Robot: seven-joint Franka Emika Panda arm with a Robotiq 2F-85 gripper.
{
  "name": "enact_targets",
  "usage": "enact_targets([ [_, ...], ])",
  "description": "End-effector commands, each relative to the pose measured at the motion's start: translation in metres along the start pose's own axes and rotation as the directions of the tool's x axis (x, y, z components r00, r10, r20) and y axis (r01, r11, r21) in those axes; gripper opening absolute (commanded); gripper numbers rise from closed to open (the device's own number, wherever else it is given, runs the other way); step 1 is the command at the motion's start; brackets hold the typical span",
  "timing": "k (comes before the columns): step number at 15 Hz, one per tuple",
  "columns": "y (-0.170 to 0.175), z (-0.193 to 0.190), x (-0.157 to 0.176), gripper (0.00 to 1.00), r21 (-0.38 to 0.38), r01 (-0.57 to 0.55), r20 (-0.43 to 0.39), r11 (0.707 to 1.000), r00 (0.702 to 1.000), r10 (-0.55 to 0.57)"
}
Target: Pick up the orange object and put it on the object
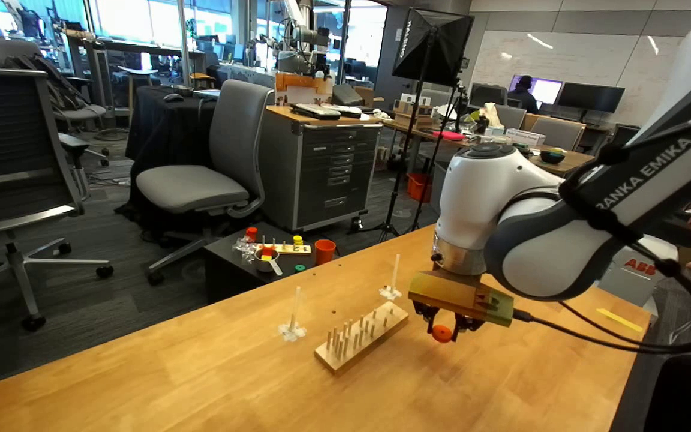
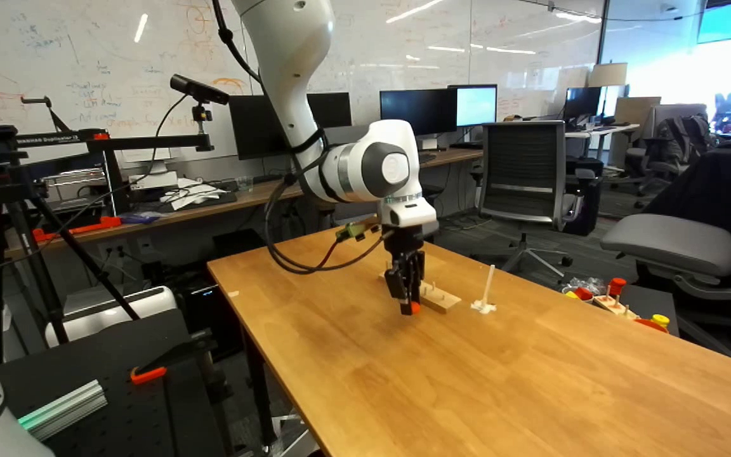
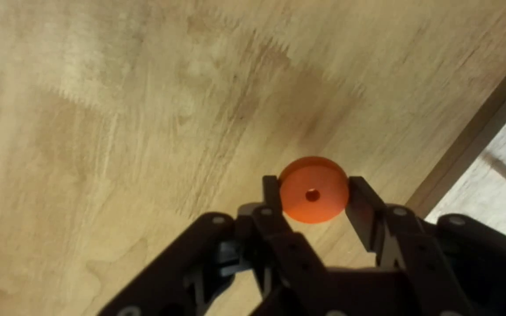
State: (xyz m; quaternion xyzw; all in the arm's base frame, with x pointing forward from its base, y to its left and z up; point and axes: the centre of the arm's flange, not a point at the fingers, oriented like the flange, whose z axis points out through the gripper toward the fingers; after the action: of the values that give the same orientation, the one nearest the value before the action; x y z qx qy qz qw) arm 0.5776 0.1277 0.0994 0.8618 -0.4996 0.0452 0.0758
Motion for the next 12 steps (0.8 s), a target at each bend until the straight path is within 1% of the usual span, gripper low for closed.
enact_targets([
  [1, -0.003, -0.043, -0.006, 0.17, -0.074, 0.180, 0.058, 0.981, 0.983, -0.176],
  [3, -0.004, -0.057, -0.011, 0.17, -0.103, 0.275, 0.103, 0.956, 0.959, -0.265],
  [6, -0.007, -0.070, -0.015, 0.17, -0.131, 0.421, 0.166, 0.897, 0.902, -0.399],
  [9, -0.010, -0.075, -0.016, 0.17, -0.165, 0.552, 0.234, 0.817, 0.827, -0.511],
  [12, -0.010, -0.079, -0.015, 0.17, -0.195, 0.667, 0.310, 0.719, 0.738, -0.600],
])
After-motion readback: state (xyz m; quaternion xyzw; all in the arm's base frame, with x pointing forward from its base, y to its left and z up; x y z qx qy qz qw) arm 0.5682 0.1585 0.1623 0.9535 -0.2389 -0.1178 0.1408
